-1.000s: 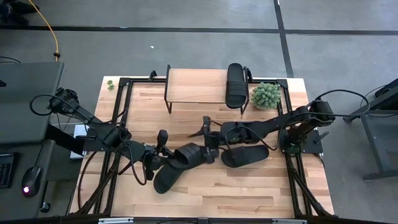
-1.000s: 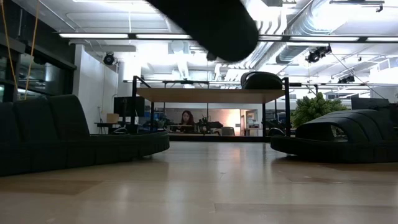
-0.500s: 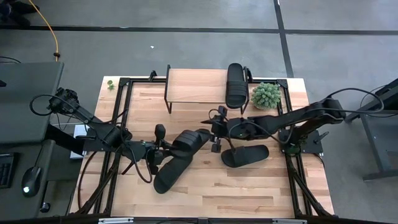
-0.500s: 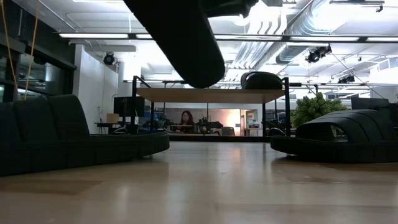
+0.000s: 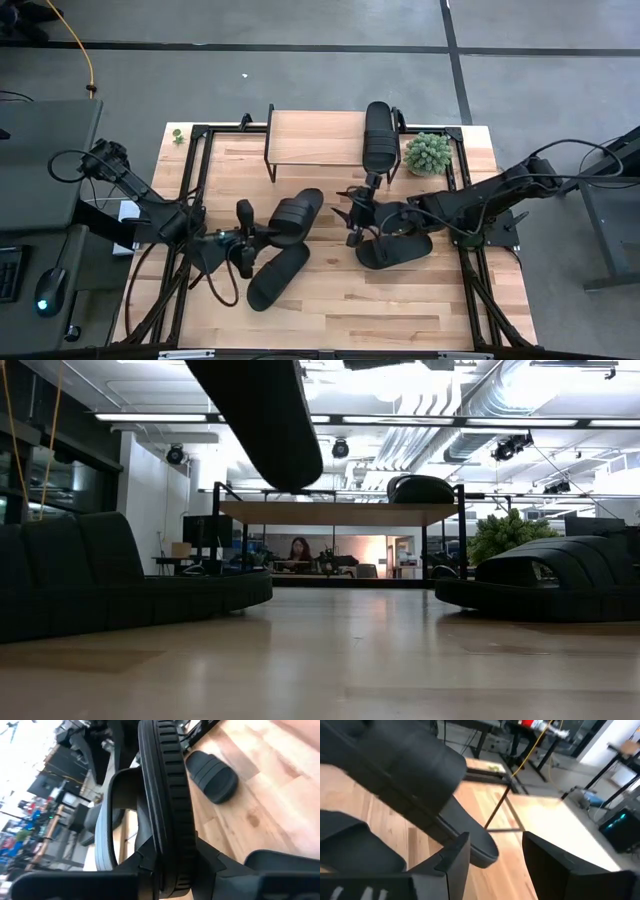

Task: Pick and place slides into the shelf
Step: Put the black slipper on the shelf

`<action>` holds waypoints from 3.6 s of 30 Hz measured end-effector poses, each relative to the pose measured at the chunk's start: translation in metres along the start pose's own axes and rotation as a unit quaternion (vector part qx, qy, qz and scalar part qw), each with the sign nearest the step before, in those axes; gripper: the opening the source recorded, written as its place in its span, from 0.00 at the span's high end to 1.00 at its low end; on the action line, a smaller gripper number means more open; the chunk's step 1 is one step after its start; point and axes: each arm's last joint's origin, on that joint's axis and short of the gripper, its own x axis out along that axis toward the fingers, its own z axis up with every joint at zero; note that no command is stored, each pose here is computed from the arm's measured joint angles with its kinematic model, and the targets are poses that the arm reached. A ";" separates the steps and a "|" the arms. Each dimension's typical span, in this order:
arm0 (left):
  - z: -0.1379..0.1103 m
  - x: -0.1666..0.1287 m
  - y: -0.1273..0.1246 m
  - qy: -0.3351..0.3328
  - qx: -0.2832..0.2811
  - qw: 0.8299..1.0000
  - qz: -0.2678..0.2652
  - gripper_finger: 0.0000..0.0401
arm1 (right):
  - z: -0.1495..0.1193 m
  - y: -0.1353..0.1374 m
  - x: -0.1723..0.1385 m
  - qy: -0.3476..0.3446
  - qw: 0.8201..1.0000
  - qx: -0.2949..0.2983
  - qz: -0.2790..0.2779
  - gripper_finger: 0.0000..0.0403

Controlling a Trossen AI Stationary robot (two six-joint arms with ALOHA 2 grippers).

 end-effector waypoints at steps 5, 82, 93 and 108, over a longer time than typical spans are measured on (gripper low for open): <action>0.002 -0.006 -0.003 0.004 0.011 1.000 0.027 0.82 | 0.012 0.011 -0.014 -0.018 1.000 -0.006 -0.009 0.57; 0.015 0.048 -0.033 0.095 0.111 0.987 0.062 0.82 | 0.035 0.069 0.050 0.086 0.982 -0.132 -0.109 0.57; 0.017 0.048 -0.033 0.082 0.105 0.990 0.052 0.82 | 0.027 0.069 0.064 0.102 0.980 -0.135 -0.102 0.57; 0.017 0.048 -0.034 0.081 0.107 0.990 0.046 0.82 | 0.023 0.073 0.079 0.097 0.979 -0.145 -0.108 0.61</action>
